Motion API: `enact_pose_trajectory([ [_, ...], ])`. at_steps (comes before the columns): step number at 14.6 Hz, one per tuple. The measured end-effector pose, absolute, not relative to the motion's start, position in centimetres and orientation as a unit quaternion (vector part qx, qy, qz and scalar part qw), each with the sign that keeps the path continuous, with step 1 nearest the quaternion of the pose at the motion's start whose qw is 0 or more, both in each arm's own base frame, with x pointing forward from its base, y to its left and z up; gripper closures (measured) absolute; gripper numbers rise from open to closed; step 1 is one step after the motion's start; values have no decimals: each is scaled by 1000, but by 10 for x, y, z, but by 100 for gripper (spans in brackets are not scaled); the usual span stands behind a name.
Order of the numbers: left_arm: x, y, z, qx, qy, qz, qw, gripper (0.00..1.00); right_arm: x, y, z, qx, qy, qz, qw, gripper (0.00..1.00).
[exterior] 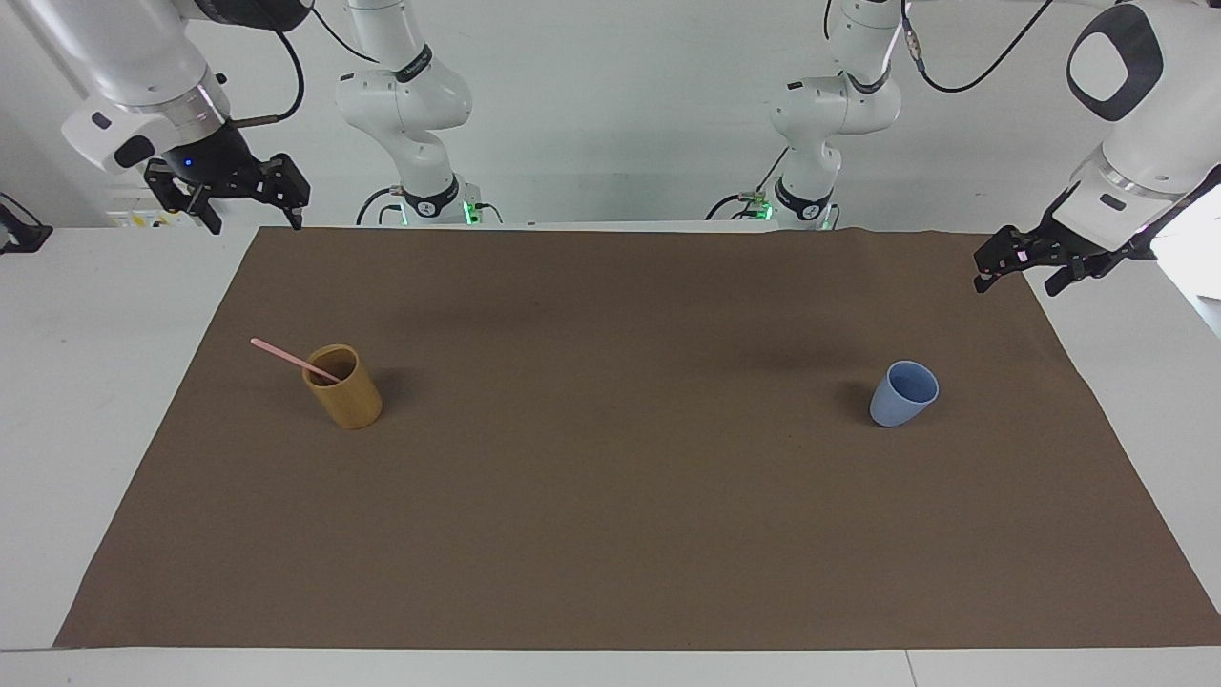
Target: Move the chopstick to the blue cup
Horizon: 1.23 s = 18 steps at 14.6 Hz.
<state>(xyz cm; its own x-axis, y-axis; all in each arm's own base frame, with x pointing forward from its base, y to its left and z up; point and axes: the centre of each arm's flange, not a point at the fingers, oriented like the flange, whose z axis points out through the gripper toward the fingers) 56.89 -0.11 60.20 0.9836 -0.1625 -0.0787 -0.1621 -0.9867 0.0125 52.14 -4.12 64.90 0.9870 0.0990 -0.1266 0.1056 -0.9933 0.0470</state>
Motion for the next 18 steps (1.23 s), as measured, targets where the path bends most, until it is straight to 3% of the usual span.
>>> enact_pose_trajectory([
  [11,561,12,601,997,-69,-31,2,0,522,-39,649,996,53,-62,27,0],
  [14,563,7,567,999,-37,-1,0,1,522,-39,649,996,53,-62,27,0],
  [18,571,12,484,1000,-10,8,-1,1,522,-39,649,996,54,-62,27,0],
])
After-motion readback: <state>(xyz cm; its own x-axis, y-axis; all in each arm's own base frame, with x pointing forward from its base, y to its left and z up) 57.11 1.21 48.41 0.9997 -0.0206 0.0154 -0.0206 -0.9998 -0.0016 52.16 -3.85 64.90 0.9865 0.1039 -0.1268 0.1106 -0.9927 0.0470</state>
